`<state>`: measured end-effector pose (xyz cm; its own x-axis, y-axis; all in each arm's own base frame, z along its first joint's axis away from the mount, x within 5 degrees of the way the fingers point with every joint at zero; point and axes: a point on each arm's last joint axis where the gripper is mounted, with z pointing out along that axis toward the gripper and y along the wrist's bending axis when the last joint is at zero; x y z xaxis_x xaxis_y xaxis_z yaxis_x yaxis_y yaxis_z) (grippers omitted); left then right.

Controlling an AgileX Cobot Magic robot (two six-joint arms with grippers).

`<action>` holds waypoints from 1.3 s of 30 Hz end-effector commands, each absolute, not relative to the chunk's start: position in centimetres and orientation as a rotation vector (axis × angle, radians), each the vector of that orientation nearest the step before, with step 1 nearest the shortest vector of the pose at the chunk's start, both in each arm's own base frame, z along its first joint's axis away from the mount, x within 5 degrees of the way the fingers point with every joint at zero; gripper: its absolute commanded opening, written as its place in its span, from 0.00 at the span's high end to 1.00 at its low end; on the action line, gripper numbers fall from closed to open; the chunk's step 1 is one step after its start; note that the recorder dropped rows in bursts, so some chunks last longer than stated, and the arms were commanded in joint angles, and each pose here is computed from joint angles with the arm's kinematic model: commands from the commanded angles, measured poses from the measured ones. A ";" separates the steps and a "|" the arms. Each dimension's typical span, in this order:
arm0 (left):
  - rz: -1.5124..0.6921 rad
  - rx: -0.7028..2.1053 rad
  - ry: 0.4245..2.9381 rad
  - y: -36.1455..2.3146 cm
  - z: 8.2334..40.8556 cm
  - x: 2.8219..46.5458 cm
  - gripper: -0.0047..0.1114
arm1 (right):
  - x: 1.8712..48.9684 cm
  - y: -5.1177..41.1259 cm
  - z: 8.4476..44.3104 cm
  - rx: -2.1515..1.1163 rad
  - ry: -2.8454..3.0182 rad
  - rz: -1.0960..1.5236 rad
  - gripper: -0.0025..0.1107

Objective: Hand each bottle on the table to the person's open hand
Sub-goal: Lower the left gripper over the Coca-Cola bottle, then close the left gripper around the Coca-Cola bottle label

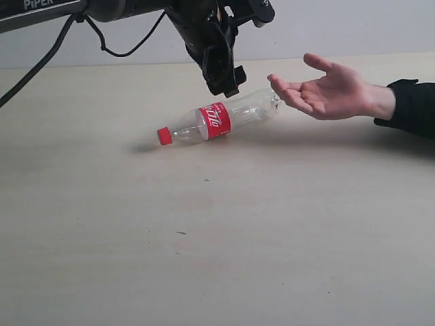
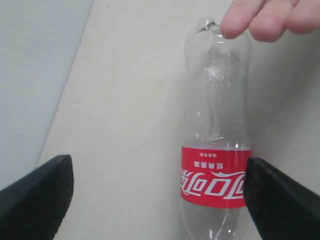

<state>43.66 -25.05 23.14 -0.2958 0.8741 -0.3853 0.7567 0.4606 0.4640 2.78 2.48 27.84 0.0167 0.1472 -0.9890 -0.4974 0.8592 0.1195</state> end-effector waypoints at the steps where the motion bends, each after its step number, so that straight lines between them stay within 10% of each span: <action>1: 0.138 1.349 2.129 -25.8 23.5 43.2 0.20 | 2.8 2.4 27.8 -0.299 1.467 0.502 0.98; 8: -0.186 1.334 2.234 -23.4 24.9 44.6 0.20 | 2.8 2.4 27.8 -0.298 1.468 0.504 0.98; 39: -0.256 1.407 2.476 -23.8 16.4 47.0 0.20 | 2.8 2.4 27.8 -0.298 1.468 0.504 0.98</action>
